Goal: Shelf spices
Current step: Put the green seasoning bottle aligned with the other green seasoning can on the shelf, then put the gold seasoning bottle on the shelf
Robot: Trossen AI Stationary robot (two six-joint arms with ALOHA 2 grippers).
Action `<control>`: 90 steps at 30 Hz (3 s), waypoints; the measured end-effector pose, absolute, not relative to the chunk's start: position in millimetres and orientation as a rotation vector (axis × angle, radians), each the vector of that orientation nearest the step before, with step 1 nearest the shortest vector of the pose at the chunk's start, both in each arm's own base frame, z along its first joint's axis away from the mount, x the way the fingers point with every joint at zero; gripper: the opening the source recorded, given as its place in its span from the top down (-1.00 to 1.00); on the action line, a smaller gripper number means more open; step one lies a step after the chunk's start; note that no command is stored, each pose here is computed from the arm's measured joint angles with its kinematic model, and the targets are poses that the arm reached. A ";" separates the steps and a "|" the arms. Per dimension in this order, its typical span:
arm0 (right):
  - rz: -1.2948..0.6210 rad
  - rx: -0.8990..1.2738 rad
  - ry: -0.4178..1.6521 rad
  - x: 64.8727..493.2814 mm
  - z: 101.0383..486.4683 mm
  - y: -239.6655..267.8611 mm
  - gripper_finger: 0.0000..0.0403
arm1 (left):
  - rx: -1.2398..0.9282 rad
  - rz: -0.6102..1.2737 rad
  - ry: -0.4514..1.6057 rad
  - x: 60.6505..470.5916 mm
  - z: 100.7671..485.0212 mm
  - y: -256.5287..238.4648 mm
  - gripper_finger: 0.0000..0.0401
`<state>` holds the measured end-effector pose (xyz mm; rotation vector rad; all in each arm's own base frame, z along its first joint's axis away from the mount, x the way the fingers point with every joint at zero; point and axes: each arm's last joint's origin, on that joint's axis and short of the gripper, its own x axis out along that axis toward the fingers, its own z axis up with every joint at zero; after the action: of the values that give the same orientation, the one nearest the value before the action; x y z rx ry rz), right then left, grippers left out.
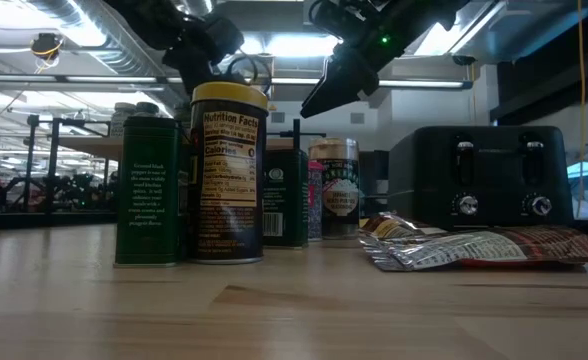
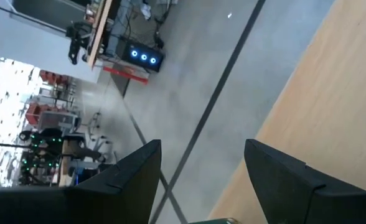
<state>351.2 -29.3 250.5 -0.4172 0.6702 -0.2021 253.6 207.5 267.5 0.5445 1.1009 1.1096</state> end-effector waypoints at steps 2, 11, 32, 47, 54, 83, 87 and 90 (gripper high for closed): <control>-0.202 -0.417 0.670 351.2 250.5 -29.3 -0.53 | 0.543 1.105 1.112 253.0 266.7 207.2 -0.12; -0.201 -0.417 0.677 350.9 250.0 -29.4 -0.53 | 0.549 1.119 1.188 248.8 263.0 205.3 -0.12; -0.198 -0.420 0.687 347.6 239.1 -29.1 -0.53 | 0.441 1.210 1.224 228.6 269.8 196.0 -0.12; -0.205 -0.422 0.649 349.7 242.1 -29.3 -0.53 | 0.436 1.203 1.078 232.7 283.7 196.6 -0.12; -0.205 -0.422 0.650 349.7 242.1 -29.2 -0.53 | 0.468 1.211 1.036 234.3 288.8 201.4 -0.12; -0.208 -0.415 0.649 349.7 242.1 -29.3 -0.53 | 0.313 0.745 0.635 213.7 351.8 102.7 -0.12; -0.208 -0.408 0.648 349.7 242.0 -28.6 -0.53 | 0.205 0.642 0.610 196.8 353.5 78.2 -0.12; -0.213 -0.393 0.646 349.7 242.0 -28.6 -0.53 | 0.190 0.598 0.566 185.3 343.3 62.7 -0.12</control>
<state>349.7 -28.6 242.0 -0.3932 0.6457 -0.2132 185.3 62.7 343.3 0.1898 0.5657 0.5982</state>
